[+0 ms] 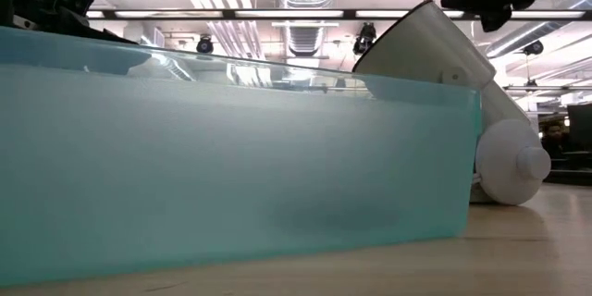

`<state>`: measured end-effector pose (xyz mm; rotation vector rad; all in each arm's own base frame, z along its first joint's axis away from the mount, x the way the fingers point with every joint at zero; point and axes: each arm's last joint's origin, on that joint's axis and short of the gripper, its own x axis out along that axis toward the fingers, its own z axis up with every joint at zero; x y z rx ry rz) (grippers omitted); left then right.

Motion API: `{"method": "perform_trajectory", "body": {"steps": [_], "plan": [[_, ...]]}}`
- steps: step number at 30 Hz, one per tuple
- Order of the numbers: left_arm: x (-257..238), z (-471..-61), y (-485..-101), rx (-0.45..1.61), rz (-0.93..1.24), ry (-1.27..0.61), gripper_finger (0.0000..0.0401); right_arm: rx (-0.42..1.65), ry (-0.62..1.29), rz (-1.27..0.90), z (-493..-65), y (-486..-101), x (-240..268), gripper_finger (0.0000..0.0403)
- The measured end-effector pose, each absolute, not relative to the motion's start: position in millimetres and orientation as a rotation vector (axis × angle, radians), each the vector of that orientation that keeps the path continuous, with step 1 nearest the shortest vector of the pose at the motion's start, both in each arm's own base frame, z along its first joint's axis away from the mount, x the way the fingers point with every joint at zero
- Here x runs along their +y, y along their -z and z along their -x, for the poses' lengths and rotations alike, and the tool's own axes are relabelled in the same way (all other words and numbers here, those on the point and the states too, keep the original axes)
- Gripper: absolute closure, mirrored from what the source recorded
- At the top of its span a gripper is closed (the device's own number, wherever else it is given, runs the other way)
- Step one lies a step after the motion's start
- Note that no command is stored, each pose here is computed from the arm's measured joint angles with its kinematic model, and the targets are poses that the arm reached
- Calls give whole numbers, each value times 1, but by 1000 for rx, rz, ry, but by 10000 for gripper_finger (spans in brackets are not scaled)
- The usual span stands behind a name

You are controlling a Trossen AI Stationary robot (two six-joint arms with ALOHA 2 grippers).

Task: Pick & Place School Supplies
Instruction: Put the blue eraser into the green bin

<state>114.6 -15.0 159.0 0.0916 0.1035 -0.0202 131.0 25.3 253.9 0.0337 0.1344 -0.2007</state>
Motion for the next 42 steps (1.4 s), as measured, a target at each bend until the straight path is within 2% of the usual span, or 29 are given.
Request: {"method": "perform_trajectory", "body": {"steps": [8,16,29,42], "plan": [[-15,-115,-159,104,-92,20,262,111,173,26,-128,-254,19,294],[-15,-115,-159,104,-92,20,262,-30,77,-8,-126,-243,7,291],[-15,-115,-159,104,-92,20,262,40,77,-65,-127,-227,-13,290],[-15,-115,-159,105,-92,20,262,53,83,-58,-102,-225,-10,289]]}}
